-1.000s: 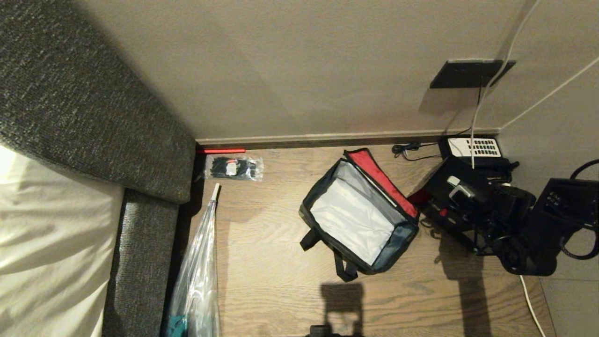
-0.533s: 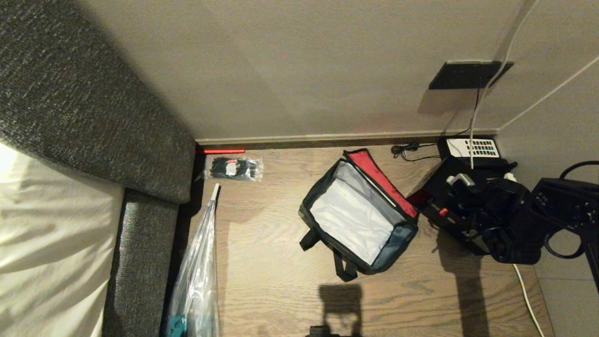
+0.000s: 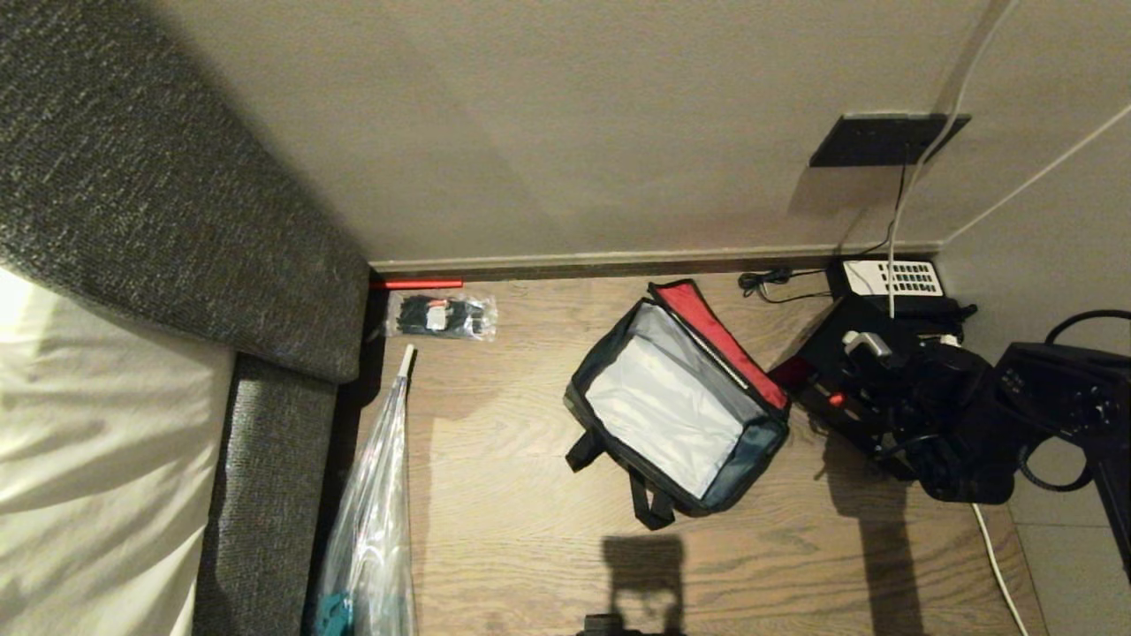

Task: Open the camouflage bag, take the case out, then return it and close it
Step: Grip the handle again

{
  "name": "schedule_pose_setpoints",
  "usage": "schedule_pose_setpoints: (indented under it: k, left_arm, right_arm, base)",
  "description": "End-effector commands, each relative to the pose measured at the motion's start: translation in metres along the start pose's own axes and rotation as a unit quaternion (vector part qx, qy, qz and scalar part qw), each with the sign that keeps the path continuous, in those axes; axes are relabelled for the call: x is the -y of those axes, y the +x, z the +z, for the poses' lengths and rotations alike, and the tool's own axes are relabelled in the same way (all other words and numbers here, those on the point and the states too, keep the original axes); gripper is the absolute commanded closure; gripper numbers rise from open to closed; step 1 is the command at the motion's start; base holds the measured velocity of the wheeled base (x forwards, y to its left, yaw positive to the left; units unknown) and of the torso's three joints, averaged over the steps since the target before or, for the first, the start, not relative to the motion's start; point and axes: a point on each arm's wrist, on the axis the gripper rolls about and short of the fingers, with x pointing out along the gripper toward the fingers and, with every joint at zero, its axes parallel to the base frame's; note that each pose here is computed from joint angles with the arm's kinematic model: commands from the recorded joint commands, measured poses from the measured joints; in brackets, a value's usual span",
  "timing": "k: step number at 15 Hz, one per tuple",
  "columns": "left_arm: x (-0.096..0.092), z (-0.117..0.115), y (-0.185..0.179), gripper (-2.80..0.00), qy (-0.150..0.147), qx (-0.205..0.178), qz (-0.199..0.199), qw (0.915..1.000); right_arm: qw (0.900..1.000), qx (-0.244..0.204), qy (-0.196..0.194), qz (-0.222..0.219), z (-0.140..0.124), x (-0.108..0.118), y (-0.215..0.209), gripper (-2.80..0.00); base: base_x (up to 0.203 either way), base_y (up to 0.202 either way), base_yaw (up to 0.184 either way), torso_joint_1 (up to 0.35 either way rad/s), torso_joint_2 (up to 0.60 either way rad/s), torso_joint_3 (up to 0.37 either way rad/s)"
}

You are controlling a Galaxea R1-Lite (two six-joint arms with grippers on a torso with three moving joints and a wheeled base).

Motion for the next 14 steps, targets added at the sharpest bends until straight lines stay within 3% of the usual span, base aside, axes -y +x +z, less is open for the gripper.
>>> schedule_pose_setpoints:
  k: [1, 7, 14]
  left_arm:
    - [0.000, 0.000, 0.000, 0.00, 0.000, 0.000, 0.000, 1.0000]
    - [0.000, 0.000, 0.000, 0.00, 0.000, 0.000, 0.000, 1.0000]
    - [0.000, 0.000, 0.000, 0.00, 0.000, 0.000, 0.000, 1.0000]
  right_arm:
    - [1.000, -0.019, -0.008, 0.001, -0.006, -0.012, -0.001, 0.00]
    - [1.000, -0.015, -0.002, -0.012, -0.008, -0.016, -0.001, 0.00]
    - [0.999, -0.004, 0.022, -0.043, 0.008, 0.031, -0.011, 0.00]
  base:
    - [0.000, 0.000, 0.000, 0.000, 0.00, 0.000]
    - [0.000, 0.000, 0.000, 0.000, 0.00, 0.000]
    - [0.000, 0.000, 0.000, 0.000, 0.00, 0.000]
